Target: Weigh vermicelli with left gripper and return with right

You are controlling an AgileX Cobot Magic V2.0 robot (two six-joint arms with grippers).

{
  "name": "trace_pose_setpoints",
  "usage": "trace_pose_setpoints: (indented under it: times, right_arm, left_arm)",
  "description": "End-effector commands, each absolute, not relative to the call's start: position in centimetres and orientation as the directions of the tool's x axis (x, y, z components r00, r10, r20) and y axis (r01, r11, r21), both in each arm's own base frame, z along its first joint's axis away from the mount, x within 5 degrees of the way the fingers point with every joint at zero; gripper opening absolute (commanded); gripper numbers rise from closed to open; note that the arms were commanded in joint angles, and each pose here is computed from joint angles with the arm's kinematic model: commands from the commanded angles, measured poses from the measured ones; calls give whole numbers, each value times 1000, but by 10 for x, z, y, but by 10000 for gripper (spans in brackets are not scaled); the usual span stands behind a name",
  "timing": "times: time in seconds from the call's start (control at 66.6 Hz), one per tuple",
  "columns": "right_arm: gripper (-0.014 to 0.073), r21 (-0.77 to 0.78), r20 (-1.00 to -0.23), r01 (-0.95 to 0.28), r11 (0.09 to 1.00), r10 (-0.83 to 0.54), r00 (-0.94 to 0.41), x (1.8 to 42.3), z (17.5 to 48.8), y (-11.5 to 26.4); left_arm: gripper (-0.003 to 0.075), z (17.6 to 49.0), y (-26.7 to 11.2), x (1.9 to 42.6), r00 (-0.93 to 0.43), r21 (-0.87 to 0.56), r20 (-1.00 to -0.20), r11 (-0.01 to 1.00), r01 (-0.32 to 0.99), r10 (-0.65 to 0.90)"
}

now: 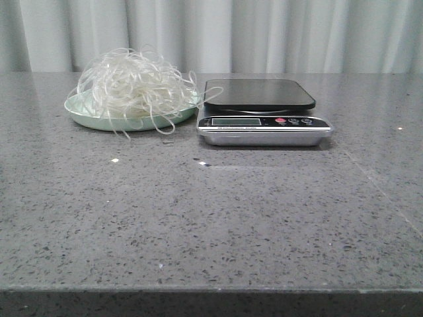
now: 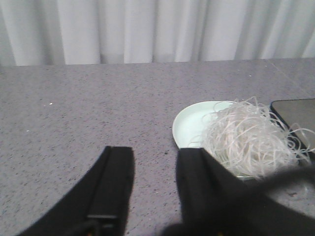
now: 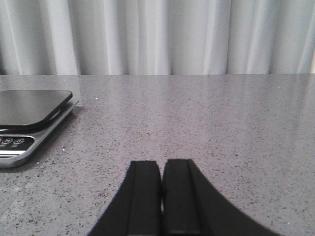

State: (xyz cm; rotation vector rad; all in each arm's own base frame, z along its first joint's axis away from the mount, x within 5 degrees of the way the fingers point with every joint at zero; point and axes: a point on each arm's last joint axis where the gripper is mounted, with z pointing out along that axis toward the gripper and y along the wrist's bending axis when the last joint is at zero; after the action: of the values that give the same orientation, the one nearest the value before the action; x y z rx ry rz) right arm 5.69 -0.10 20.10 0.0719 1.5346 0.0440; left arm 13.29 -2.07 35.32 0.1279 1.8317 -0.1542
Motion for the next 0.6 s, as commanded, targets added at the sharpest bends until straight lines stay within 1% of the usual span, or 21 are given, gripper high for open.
trace_pose_setpoints:
  times: [0.0, 0.06, 0.12, 0.21, 0.346, 0.481, 0.586]
  right_arm:
    - [165, 60, -987, 21, 998, 56, 148, 54, 213, -2]
    - [165, 60, -987, 21, 998, 56, 148, 54, 213, -2]
    - [165, 60, -987, 21, 998, 56, 148, 54, 213, -2]
    - [165, 60, -987, 21, 998, 56, 148, 54, 213, -2]
    - [165, 60, -987, 21, 998, 56, 148, 54, 213, -2]
    - [165, 60, -987, 21, 998, 56, 148, 54, 213, -2]
    - [165, 60, -987, 21, 998, 56, 148, 54, 213, -2]
  left_arm:
    - [542, 381, -31, 154, -218, -40, -976, 976, 216, 8]
    - [610, 386, -38, 168, -252, -42, -968, 968, 247, 22]
    - [644, 389, -48, 184, -291, -44, -956, 959, 281, 41]
    - [641, 394, -63, 207, -322, -46, -945, 945, 323, 64]
    - [641, 393, -88, 241, -371, -50, -923, 924, 378, 102]
    - [641, 382, -115, 281, -441, -56, -885, 906, 419, 149]
    - [642, 371, -128, 305, -497, -71, -851, 902, 426, 168]
